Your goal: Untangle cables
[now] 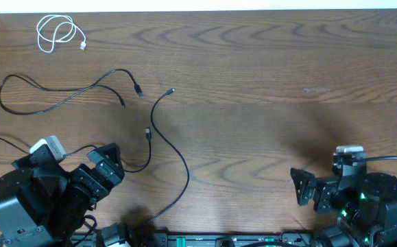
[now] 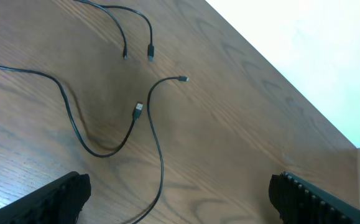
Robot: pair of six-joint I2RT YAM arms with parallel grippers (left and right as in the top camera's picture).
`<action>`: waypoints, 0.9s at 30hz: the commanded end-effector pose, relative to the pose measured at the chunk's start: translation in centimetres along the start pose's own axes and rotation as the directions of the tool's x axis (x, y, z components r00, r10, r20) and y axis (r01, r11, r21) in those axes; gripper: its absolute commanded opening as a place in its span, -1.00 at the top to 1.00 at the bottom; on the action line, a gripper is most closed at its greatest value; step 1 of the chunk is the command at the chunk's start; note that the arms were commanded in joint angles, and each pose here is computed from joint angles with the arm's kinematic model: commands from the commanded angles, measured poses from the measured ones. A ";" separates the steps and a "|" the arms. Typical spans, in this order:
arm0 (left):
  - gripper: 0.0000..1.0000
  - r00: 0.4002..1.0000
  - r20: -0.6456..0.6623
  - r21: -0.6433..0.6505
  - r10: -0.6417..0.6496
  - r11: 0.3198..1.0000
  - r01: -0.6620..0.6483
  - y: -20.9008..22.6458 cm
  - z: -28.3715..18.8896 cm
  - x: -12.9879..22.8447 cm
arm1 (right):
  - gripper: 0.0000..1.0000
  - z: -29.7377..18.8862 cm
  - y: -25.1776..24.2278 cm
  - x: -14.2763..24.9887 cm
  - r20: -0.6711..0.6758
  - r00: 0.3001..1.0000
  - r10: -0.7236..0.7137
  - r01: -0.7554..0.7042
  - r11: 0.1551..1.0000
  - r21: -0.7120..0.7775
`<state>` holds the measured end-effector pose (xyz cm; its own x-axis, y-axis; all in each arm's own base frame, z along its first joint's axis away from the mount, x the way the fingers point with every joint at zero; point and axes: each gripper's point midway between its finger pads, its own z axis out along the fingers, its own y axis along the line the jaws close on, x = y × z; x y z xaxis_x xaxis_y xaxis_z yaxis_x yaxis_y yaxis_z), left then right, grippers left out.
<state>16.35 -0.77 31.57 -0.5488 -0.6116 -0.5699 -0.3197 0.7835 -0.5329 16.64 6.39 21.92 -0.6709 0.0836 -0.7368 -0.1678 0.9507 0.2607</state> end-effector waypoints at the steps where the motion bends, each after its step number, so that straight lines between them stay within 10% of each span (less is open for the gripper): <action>1: -0.94 1.000 -0.004 0.003 0.015 1.000 -0.015 -0.1 0.0 0.1 | -0.99 0.7 -0.4 -0.5 0.026 0.995 -0.098 0.098 0.995 0.021; 27: -0.94 1.000 -0.004 0.003 0.015 1.000 -0.015 -0.1 0.0 0.1 | -0.98 8.2 -4.2 -1.4 0.599 0.755 -0.268 0.235 0.963 0.134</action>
<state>16.36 -0.77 31.54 -0.5496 -0.6119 -0.5688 -0.3205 0.7832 -0.5328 24.13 6.21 17.00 -0.0513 0.0084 -0.9986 -0.2882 0.9573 0.0228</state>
